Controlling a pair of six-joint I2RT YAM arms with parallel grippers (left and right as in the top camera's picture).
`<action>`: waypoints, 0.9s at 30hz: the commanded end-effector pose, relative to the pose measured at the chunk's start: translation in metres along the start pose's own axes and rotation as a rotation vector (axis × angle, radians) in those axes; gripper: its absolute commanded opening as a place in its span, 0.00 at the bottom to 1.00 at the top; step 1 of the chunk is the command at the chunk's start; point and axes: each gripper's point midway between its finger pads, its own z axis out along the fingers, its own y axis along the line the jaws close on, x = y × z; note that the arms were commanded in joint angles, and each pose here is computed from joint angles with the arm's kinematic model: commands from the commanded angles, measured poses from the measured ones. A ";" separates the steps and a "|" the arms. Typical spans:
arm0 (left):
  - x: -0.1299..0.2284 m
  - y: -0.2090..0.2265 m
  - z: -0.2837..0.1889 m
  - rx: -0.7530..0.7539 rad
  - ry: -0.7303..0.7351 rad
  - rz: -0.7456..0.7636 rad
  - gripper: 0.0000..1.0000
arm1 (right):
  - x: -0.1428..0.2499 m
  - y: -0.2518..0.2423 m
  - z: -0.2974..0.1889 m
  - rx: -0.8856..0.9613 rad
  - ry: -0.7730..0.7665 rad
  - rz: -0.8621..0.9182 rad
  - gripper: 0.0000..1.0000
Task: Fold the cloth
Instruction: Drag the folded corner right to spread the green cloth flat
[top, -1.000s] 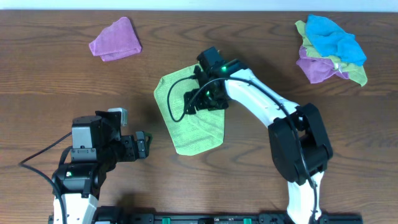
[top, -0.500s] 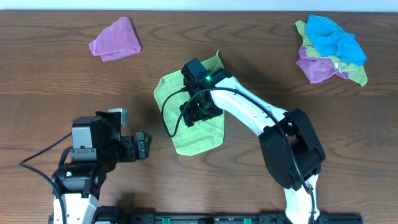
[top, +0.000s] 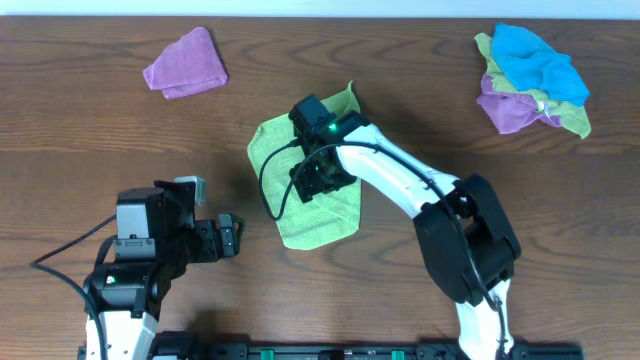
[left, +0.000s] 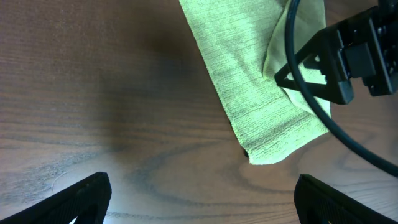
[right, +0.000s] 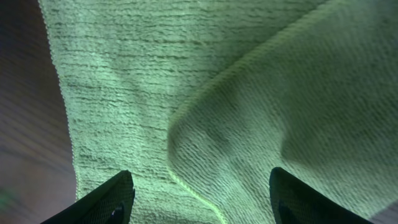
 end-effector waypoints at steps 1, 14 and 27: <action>-0.006 -0.002 -0.004 -0.003 -0.014 0.000 0.95 | -0.001 0.006 0.010 0.009 0.009 -0.028 0.70; -0.002 -0.001 -0.004 -0.005 0.000 -0.005 0.95 | -0.001 -0.006 0.020 0.082 0.013 -0.029 0.29; -0.002 -0.001 -0.003 -0.004 0.000 -0.011 0.95 | -0.010 -0.021 -0.024 0.175 -0.067 0.042 0.01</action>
